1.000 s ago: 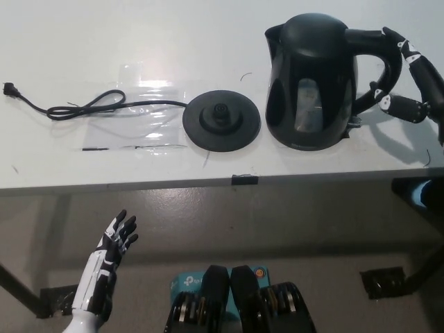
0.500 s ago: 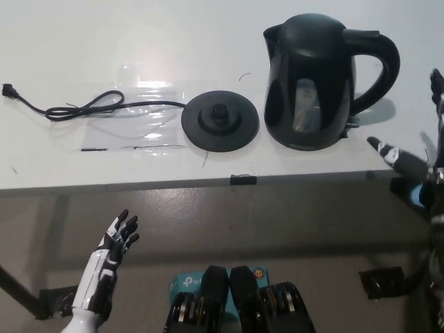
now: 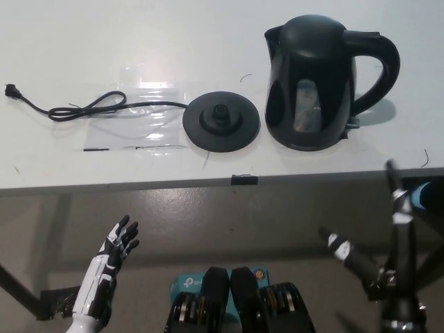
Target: Use the right hand to grab the handle of the kettle from the base and place it on the right side
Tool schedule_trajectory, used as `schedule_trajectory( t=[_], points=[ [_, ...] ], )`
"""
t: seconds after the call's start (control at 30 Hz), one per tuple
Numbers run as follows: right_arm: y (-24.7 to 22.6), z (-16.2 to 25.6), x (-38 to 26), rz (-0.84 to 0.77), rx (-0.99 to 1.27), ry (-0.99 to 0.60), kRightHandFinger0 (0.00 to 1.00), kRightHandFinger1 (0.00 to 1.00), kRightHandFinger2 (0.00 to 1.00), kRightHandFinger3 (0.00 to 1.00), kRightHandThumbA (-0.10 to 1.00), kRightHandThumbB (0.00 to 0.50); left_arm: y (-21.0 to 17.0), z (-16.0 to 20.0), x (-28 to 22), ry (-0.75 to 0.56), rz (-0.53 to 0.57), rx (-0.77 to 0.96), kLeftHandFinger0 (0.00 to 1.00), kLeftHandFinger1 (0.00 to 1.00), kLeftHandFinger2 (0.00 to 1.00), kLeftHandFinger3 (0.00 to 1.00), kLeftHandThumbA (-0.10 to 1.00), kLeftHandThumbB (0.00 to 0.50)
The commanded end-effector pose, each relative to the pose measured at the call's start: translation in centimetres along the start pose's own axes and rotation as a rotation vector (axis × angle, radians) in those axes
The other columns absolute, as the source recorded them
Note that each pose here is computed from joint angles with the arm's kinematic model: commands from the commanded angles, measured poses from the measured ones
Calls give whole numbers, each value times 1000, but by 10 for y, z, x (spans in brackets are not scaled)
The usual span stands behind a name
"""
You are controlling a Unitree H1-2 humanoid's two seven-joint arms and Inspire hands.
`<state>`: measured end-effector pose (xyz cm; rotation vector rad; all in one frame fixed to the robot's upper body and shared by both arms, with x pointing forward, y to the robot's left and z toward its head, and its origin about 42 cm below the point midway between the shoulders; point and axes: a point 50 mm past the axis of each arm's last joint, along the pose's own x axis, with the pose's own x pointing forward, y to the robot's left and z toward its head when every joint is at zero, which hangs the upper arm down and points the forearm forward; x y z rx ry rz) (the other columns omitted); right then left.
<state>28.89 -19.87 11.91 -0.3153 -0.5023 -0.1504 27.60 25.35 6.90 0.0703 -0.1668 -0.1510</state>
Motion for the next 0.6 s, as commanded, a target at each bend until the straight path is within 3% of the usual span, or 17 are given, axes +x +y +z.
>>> schedule_trajectory(
  t=[0.0,0.13,0.17,0.33,0.57],
  points=[
    [-1,-14,-5,13,16,-6,1000,1000,1000,1000,1000,316,5,2,-4,-25,-20,14,1000,1000,1000,1000,984,500],
    [1,-29,-5,144,87,78,1000,1000,1000,1000,1000,307,7,0,-1,-37,-15,49,1000,1000,1000,1000,1000,500],
    [3,-34,-5,165,102,105,1000,1000,1000,1000,1000,334,7,-1,2,-40,-12,45,1000,1000,1000,1000,1000,500],
    [6,-45,-12,210,142,170,1000,1000,1000,1000,1000,375,4,-4,0,-27,22,31,1000,1000,1000,1000,1000,500],
    [8,-50,-12,273,130,178,1000,1000,1000,1000,1000,377,6,-6,0,-25,39,30,1000,1000,1000,1000,1000,500]
  ],
)
